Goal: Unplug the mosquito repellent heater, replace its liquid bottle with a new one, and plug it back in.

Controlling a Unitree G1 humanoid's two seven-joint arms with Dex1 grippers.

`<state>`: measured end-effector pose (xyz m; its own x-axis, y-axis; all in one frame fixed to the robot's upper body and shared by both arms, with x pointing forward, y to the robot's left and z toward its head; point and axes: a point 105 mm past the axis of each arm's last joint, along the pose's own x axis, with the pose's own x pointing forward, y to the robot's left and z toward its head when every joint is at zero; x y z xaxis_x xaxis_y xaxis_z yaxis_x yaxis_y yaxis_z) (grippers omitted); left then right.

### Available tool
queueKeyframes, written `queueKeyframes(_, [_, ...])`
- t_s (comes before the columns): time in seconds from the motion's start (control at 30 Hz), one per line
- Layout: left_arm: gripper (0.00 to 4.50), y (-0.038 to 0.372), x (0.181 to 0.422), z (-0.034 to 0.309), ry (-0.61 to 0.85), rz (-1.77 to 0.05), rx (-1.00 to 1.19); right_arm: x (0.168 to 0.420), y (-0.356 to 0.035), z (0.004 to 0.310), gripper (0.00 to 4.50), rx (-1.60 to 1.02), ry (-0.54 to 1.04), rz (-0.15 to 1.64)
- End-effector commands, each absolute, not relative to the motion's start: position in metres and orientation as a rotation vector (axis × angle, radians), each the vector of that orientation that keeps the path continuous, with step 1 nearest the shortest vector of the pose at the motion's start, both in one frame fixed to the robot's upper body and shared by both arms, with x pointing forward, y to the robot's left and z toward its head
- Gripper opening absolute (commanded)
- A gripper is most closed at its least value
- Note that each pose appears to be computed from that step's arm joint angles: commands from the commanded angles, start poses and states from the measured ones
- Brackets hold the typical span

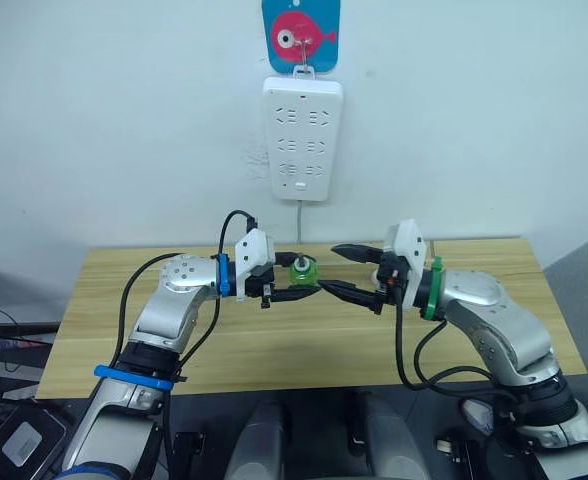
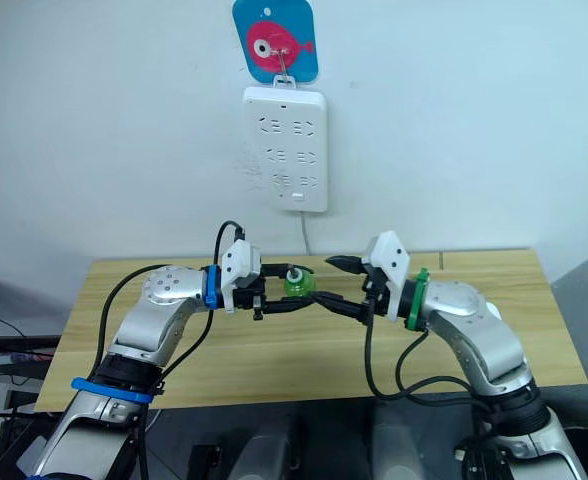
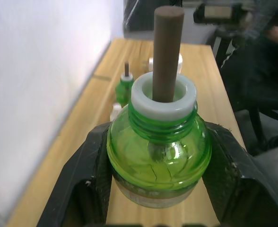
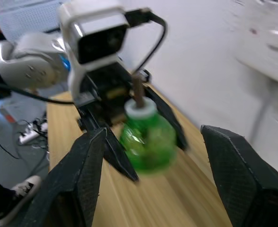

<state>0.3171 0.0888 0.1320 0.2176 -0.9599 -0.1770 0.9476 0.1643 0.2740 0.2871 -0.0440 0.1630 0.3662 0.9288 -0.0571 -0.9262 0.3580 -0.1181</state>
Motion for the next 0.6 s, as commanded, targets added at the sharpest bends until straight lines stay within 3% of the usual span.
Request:
queueKeyframes(0.03, [2.26, 0.0814, 0.3123, 0.138, -0.077, -1.396, 0.366, 0.2886, -0.0322, 0.1633, 3.27, -0.14, -0.033, 1.205])
queueKeyframes(0.23, [2.26, 0.0792, 0.3122, 0.141, -0.085, -1.402, 0.364, 0.2963, -0.0238, 0.1632, 3.27, -0.156, -0.054, 1.192])
queueKeyframes(0.33, [2.26, 0.0777, 0.3136, 0.1439, -0.088, -1.395, 0.337, 0.2977, -0.0234, 0.1623, 2.64, -0.211, -0.08, 1.191])
queueKeyframes(0.5, [2.26, 0.0786, 0.3137, 0.1424, -0.08, -1.391, 0.332, 0.295, -0.0241, 0.1645, 0.99, -0.215, -0.105, 1.196])
queueKeyframes(0.6, [2.26, 0.0777, 0.3128, 0.1417, -0.08, -1.394, 0.329, 0.2915, -0.0234, 0.1643, 0.87, -0.199, -0.102, 1.213])
